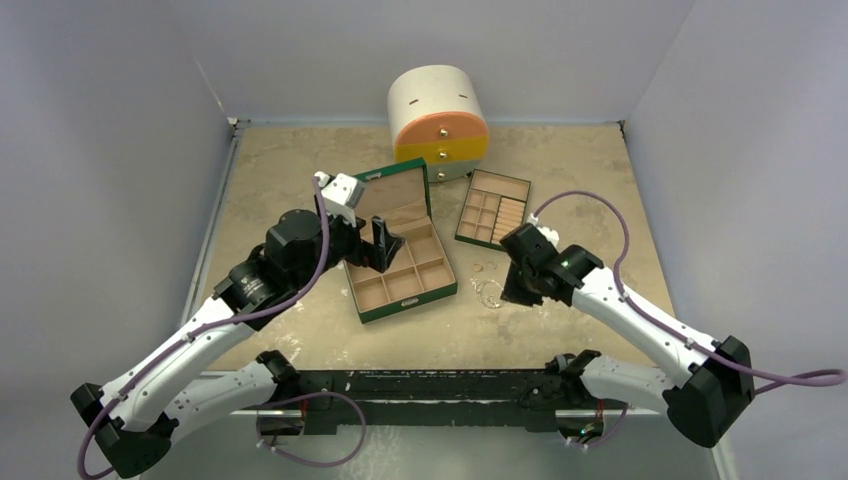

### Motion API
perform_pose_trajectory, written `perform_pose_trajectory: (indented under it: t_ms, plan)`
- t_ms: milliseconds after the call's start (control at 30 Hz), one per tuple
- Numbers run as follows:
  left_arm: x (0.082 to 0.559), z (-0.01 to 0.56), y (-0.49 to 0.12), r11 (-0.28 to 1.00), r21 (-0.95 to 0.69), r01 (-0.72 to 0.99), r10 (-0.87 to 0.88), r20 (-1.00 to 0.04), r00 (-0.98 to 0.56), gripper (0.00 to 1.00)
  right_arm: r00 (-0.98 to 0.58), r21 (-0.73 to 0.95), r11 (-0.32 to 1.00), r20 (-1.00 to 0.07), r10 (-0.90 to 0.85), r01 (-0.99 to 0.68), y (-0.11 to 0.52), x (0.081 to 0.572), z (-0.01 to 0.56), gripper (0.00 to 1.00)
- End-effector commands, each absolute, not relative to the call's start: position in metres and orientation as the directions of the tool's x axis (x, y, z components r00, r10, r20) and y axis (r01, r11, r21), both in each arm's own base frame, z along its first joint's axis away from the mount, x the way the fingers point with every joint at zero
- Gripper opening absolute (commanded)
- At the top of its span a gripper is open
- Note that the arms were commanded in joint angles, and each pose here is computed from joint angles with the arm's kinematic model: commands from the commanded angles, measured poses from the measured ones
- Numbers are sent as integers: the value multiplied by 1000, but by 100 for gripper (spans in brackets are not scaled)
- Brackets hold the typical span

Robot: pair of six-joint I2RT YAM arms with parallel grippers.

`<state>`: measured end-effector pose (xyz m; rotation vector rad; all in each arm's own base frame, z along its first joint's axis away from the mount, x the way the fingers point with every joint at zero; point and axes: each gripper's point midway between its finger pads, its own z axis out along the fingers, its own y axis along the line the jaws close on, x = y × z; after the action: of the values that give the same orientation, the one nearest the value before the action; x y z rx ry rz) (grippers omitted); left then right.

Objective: Organize the mixed jewelry

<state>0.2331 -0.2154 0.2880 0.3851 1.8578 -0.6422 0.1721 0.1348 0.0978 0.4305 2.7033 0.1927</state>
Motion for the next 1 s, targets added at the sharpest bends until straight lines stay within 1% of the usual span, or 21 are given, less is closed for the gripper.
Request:
perform_pose_trajectory:
  t_ms: [0,167,267,400,500,567,667,767,967]
  plan:
    - [235,311,-208,810,-239,535,-81,-950,-301,97,-863,172,976,-463,203,137,144,201,128,0]
    - [236,315,-202,824,-234,515,-91,-954,-287,96,-839,217,975,-537,87,-38,178,234,154,0]
    - [235,318,-198,831,-233,506,-100,-956,-276,96,-817,215,967,-576,14,-135,196,251,165,0]
    - [236,320,-193,841,-234,488,-113,-958,-265,96,-799,221,942,-596,-73,-251,229,265,178,0]
    - [238,321,-190,851,-233,471,-120,-959,-259,96,-785,175,940,-605,-133,-294,246,272,178,0]
    - [238,322,-187,858,-233,458,-125,-959,-254,96,-782,138,944,-602,-161,-300,249,279,173,0]
    - [238,324,-183,864,-236,444,-137,-960,-244,96,-790,131,933,-579,-202,-335,261,283,160,0]
    - [239,326,-179,871,-238,429,-147,-961,-235,96,-802,133,923,-549,-233,-360,272,281,144,0]
    - [240,326,-177,874,-240,423,-151,-961,-233,96,-823,94,930,-503,-264,-356,276,277,116,0]
